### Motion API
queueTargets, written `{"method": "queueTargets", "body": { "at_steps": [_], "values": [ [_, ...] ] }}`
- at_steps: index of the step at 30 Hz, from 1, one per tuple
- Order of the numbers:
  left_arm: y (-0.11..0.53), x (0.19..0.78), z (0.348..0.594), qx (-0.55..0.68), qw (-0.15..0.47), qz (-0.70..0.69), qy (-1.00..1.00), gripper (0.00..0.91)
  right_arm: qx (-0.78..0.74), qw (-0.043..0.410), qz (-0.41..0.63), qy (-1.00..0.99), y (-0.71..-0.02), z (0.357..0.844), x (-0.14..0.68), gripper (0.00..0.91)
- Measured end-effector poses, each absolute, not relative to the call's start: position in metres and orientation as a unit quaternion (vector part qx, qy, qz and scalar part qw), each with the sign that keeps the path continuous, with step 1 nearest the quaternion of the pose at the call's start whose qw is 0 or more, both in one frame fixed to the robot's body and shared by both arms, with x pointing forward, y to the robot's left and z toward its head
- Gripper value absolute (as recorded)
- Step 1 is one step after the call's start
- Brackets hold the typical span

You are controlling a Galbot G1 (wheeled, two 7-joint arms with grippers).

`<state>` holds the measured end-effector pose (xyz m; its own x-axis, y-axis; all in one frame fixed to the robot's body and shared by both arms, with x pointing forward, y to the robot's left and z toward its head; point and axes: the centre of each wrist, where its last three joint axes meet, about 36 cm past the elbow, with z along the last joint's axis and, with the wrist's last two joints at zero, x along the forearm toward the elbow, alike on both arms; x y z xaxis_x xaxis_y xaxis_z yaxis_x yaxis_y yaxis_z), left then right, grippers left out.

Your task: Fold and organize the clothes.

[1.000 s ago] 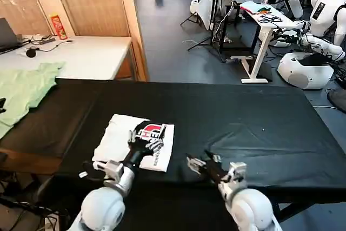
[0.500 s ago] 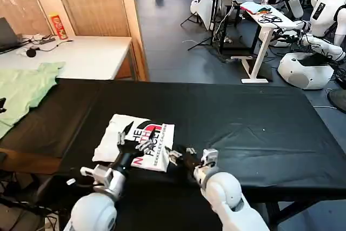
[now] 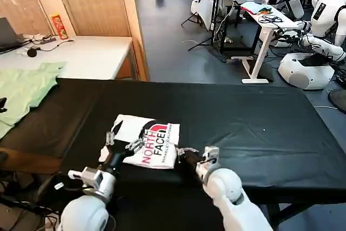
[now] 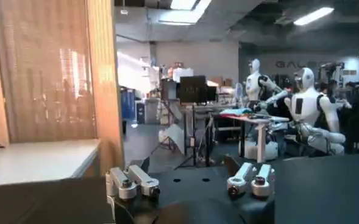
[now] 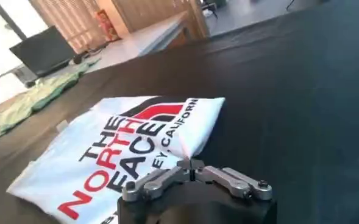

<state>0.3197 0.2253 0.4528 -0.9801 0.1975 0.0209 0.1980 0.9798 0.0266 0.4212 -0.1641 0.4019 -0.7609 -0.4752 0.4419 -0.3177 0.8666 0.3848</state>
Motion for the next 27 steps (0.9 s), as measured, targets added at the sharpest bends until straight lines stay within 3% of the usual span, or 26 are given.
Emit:
{"method": "queueTargets", "body": {
  "at_steps": [1, 9, 16, 22, 27],
  "values": [
    [0.226, 0.320, 0.453, -0.094, 0.008, -0.015, -0.995, 0.878, 0.210, 0.275, -0.145, -0.927, -0.175, 0.405, 0.421, 0.878],
    [0.236, 0.321, 0.443, -0.072, -0.004, 0.002, -0.997, 0.878, 0.157, 0.249, -0.075, -0.953, -0.247, 0.431, 0.403, 0.878],
    [0.238, 0.313, 0.443, -0.058, 0.028, 0.011, -0.998, 0.878, 0.129, 0.173, -0.014, -0.976, -0.255, 0.439, 0.367, 0.878],
    [0.247, 0.297, 0.447, -0.056, 0.041, -0.009, -0.998, 0.878, 0.085, 0.061, 0.060, -0.993, -0.251, 0.415, 0.311, 0.878],
    [0.257, 0.278, 0.446, -0.042, 0.066, -0.022, -0.997, 0.878, 0.048, 0.024, 0.088, -0.995, -0.248, 0.402, 0.263, 0.878]
  ]
}}
